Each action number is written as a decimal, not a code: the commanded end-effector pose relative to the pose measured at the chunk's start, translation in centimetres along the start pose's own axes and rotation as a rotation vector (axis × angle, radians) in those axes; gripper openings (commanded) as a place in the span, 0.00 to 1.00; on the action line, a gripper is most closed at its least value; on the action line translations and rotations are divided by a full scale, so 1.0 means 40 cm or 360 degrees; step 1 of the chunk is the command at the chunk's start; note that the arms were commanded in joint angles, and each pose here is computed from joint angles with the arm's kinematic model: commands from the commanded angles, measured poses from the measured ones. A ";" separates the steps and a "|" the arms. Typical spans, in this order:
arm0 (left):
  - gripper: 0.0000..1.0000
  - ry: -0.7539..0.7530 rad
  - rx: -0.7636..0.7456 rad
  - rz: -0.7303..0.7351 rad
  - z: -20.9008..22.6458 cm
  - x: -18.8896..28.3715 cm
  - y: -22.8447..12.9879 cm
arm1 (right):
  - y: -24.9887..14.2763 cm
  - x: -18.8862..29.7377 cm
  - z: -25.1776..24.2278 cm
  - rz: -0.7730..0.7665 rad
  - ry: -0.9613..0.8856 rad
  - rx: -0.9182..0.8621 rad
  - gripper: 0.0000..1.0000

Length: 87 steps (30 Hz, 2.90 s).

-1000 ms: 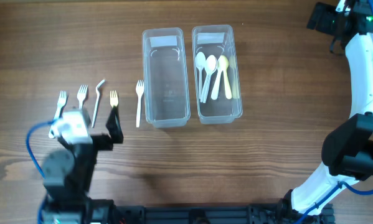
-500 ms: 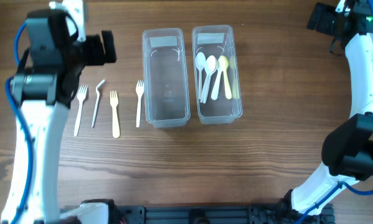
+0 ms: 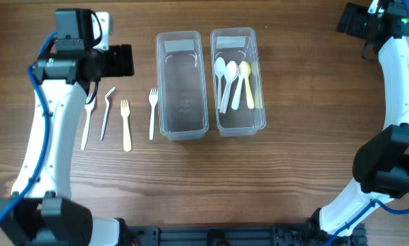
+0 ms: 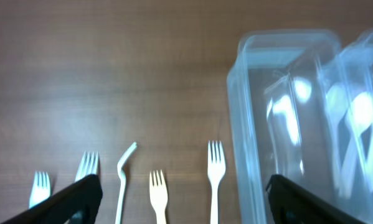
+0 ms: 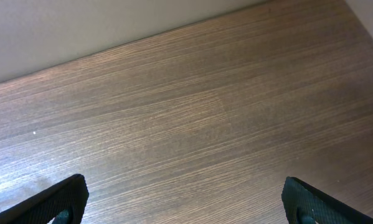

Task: Pack container
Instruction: 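Move the left gripper over the yellow fork and grasp it, then carry the yellow fork into the left container and release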

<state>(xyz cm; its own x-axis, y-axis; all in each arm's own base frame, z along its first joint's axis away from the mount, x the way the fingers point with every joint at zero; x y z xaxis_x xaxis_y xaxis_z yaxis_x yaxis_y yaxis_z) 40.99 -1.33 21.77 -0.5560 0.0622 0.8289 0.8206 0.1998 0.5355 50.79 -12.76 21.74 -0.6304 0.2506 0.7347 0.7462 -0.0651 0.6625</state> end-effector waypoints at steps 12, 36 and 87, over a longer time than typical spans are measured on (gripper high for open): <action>0.72 -0.0028 0.0093 0.0601 0.009 -0.208 -0.171 | 0.014 0.016 -0.001 -0.0031 -0.0015 0.0006 1.00; 0.67 0.0007 0.0170 0.0865 0.032 -0.307 -0.303 | 0.014 0.016 -0.001 -0.0031 -0.0015 0.0006 1.00; 0.04 0.0381 0.0297 0.1006 0.141 -0.337 -0.473 | 0.014 0.016 -0.001 -0.0031 -0.0015 0.0006 1.00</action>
<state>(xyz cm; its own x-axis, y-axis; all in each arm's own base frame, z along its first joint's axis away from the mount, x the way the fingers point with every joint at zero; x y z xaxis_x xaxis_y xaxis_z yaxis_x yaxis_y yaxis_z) 33.55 -0.70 0.49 0.0329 0.0193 0.9993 0.9331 0.3576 -0.0377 50.79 -12.76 21.74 -0.6304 0.2506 0.7347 0.7462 -0.0651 0.6625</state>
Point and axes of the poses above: each gripper's point midway between its finger pads, its own x axis back along the fingers, its own z axis along the line the jaws close on, y = z × x, the point moved 1 cm from there along x, back along the fingers, and after that the axes turned 10 degrees about x, right-handed, at the moved point
